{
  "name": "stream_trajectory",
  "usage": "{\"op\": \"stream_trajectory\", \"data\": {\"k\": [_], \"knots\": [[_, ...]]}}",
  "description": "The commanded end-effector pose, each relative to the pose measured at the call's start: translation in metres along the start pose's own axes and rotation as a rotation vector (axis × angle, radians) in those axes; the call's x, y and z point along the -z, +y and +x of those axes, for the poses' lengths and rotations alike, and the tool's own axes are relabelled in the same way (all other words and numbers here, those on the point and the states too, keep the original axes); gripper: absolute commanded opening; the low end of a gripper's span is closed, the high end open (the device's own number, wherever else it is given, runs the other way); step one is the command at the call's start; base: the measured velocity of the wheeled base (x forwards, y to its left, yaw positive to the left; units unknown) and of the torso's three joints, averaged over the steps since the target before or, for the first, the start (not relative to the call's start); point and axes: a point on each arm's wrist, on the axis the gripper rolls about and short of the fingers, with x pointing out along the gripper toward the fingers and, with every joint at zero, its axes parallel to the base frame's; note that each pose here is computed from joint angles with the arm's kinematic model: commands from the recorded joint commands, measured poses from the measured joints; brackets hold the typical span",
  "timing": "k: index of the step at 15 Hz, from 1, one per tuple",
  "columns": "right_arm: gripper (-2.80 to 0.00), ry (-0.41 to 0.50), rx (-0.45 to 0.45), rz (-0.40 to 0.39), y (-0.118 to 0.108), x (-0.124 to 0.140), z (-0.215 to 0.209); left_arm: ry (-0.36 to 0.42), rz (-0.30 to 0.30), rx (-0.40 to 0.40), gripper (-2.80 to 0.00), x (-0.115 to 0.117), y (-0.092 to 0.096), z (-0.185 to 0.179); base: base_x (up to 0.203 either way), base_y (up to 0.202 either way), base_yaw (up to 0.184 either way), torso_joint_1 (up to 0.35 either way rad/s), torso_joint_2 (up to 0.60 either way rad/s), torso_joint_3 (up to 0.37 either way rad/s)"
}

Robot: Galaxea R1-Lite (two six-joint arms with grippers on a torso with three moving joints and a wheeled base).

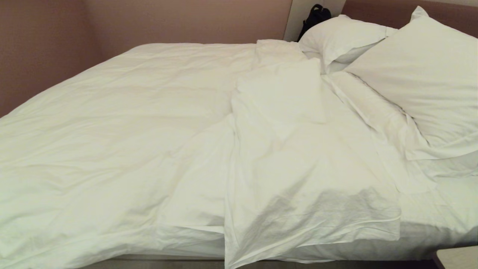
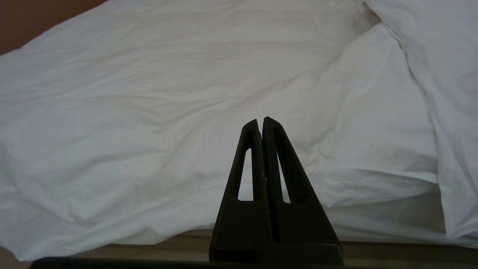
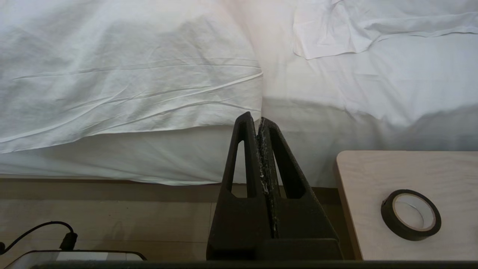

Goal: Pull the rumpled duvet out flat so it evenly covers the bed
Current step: Flatten the corners of the folded blanket

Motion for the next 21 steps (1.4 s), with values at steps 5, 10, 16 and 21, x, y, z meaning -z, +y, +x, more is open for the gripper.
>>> {"op": "stream_trajectory", "data": {"k": [5, 10, 16, 21], "knots": [[-2.80, 0.000, 0.000, 0.000, 0.000, 0.000, 0.000, 0.025, 0.005, 0.005, -2.80, 0.023, -0.001, -0.004, 0.000, 0.000, 0.000, 0.000, 0.00, 0.000], [-2.80, 0.000, 0.000, 0.000, 0.000, 0.000, 0.000, 0.073, 0.009, 0.004, -2.80, 0.043, -0.001, -0.010, 0.000, 0.000, 0.000, 0.000, 0.00, 0.000], [-2.80, 0.000, 0.000, 0.000, 0.000, 0.000, 0.000, 0.118, 0.026, -0.002, -2.80, 0.057, -0.001, -0.016, 0.000, 0.000, 0.000, 0.000, 0.00, 0.000], [-2.80, 0.000, 0.000, 0.000, 0.000, 0.000, 0.000, 0.129, 0.026, 0.003, -2.80, 0.061, -0.002, -0.015, 0.000, 0.000, 0.000, 0.000, 0.00, 0.000]]}}
